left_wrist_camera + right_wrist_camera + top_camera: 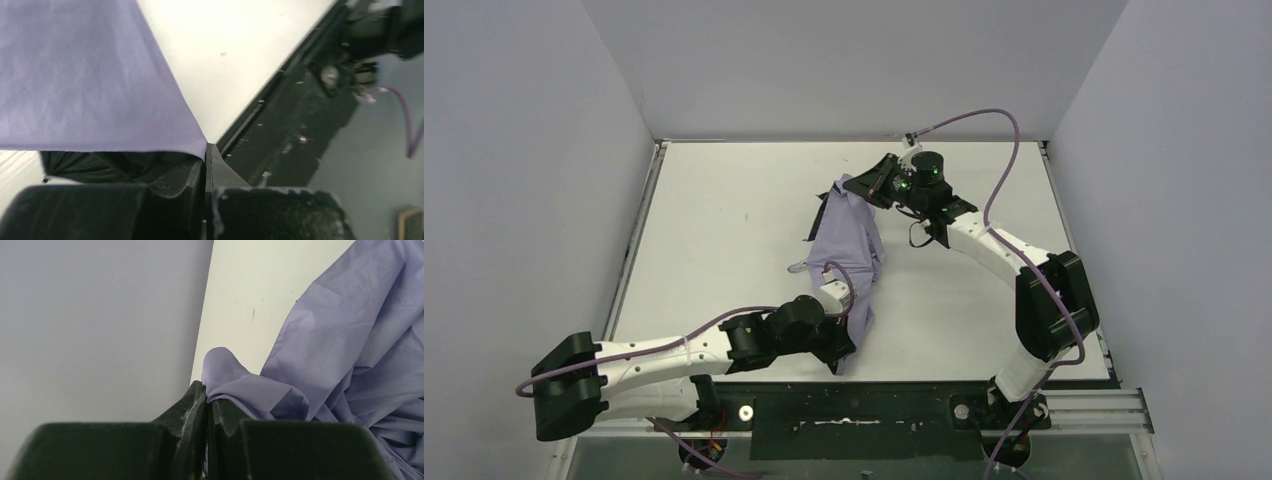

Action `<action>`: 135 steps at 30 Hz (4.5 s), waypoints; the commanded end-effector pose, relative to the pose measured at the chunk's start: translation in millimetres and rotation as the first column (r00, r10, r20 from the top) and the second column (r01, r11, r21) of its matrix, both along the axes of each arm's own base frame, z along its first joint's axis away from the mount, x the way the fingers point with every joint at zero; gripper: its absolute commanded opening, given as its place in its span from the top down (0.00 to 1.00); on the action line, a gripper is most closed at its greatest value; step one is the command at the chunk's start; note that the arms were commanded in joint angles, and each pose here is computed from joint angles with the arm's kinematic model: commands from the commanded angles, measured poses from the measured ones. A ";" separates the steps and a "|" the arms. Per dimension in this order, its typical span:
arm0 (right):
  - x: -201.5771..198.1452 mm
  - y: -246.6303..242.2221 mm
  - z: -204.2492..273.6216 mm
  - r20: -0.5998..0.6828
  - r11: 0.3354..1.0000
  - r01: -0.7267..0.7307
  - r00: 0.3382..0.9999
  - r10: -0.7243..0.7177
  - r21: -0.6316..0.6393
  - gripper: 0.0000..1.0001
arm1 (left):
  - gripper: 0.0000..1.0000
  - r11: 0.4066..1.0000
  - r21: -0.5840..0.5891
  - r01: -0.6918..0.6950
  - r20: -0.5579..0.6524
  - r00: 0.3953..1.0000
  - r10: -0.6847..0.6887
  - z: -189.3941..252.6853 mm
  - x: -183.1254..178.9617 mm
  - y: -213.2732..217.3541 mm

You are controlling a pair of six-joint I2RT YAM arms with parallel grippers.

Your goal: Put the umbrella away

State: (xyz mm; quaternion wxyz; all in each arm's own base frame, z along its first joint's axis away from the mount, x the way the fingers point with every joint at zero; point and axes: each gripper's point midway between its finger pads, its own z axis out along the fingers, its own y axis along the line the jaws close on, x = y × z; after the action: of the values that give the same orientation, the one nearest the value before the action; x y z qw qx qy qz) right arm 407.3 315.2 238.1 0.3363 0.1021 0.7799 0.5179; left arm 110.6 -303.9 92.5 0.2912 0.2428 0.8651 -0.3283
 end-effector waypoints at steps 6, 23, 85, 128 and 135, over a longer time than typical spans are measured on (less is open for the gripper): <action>-3.6 -8.0 47.7 0.128 0.999 0.015 0.992 -0.020 0.036 1.00 | 1.00 0.876 -0.260 0.406 0.063 0.913 -0.404 54.4 -62.1 -31.0; -17.4 -19.1 24.2 0.106 0.999 0.014 0.994 -0.009 -0.052 1.00 | 0.42 0.928 -0.094 0.359 0.035 0.933 -0.358 18.1 -67.7 -14.5; -332.3 -76.1 -221.4 -0.506 0.756 -0.466 0.837 0.209 -0.460 0.68 | 0.96 0.972 0.009 -0.234 0.011 0.972 0.234 -57.1 30.2 49.2; 0.0 -8.9 12.5 0.152 0.566 -0.005 0.961 0.231 -0.824 0.38 | 0.75 0.953 0.105 -0.284 0.025 0.959 0.283 -78.6 31.1 59.1; 12.3 -7.4 -2.0 0.091 0.549 -0.068 0.962 0.257 -0.833 0.41 | 0.74 0.953 0.103 -0.285 0.027 0.959 0.284 -77.9 31.1 59.0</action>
State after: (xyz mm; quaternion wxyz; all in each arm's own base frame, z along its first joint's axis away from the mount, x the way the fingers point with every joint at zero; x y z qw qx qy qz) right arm 424.5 303.3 216.6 0.3653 -0.1688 0.9072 0.1228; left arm 141.1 -249.3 17.3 0.3275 0.1351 0.9009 -0.2508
